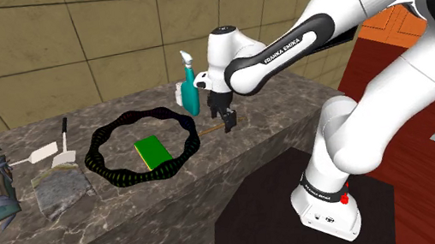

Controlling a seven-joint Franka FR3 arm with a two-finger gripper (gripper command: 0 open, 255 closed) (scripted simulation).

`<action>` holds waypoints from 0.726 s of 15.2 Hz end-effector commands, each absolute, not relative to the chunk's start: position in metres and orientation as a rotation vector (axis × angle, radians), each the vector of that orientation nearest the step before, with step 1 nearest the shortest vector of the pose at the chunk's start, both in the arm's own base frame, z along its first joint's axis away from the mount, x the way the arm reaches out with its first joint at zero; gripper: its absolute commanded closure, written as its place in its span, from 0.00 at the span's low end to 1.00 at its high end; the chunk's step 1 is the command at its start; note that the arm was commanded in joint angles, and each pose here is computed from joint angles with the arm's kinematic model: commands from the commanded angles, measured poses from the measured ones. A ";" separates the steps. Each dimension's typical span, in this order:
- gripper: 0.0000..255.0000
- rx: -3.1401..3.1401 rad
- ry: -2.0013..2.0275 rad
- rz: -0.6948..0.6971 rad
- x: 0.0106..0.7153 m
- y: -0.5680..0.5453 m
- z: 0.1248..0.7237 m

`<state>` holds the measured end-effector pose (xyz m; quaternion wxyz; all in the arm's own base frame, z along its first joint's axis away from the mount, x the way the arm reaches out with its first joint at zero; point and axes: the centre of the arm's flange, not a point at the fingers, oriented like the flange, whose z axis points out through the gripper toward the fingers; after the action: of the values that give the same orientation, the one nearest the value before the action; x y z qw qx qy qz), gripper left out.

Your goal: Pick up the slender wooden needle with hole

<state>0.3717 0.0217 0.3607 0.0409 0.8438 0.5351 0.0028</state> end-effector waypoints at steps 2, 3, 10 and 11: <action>1.00 2.584 1.639 0.009 0.372 0.021 0.357; 1.00 2.584 1.639 0.009 0.372 0.021 0.357; 1.00 2.584 1.639 0.009 0.372 0.021 0.357; 1.00 2.584 1.639 0.009 0.372 0.021 0.357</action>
<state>0.3719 0.0225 0.3588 0.0412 0.8431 0.5362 0.0048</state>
